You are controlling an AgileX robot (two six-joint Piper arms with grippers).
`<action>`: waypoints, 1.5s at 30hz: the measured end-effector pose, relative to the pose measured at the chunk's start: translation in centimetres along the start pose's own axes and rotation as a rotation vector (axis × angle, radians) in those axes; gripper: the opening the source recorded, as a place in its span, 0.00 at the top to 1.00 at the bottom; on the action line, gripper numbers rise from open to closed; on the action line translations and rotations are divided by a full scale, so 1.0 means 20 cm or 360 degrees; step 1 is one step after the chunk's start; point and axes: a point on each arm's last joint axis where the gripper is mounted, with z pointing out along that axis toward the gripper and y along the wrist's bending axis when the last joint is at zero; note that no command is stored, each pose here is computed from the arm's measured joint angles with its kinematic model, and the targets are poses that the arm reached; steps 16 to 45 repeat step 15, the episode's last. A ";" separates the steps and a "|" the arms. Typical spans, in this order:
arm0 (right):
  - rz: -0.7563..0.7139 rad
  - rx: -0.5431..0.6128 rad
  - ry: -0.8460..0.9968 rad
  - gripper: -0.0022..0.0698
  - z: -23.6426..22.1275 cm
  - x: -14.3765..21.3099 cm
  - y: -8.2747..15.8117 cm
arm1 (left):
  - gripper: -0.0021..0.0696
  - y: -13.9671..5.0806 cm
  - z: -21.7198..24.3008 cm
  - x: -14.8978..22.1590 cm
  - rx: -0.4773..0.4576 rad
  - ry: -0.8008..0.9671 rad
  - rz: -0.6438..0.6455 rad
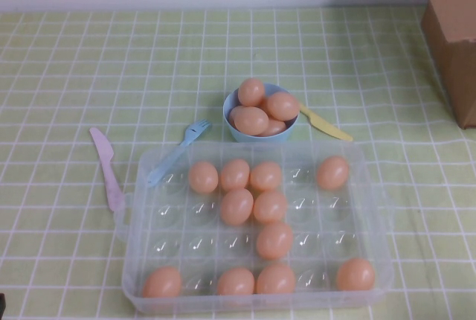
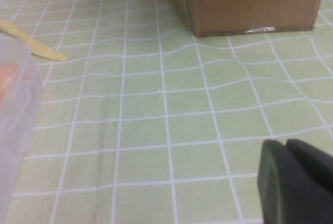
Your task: Take an egg out of the egg box
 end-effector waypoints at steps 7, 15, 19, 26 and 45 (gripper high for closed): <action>0.0016 -0.0006 0.0006 0.99 0.00 0.00 0.00 | 0.98 0.00 0.00 0.00 0.0000 0.0000 0.0000; 0.0018 -0.0007 0.0009 0.99 0.00 0.00 0.00 | 0.98 0.00 0.00 0.00 0.0000 0.0000 0.0000; 0.0018 -0.0007 0.0009 0.99 0.00 0.00 0.00 | 0.98 0.00 0.00 0.00 0.0000 0.0000 0.0000; 0.0018 -0.0007 0.0009 0.99 0.00 0.00 0.00 | 0.98 0.00 0.00 0.00 0.0000 0.0000 0.0000; 0.0018 -0.0007 0.0009 0.99 0.00 0.00 0.00 | 0.98 0.00 0.00 0.00 0.0000 0.0000 0.0000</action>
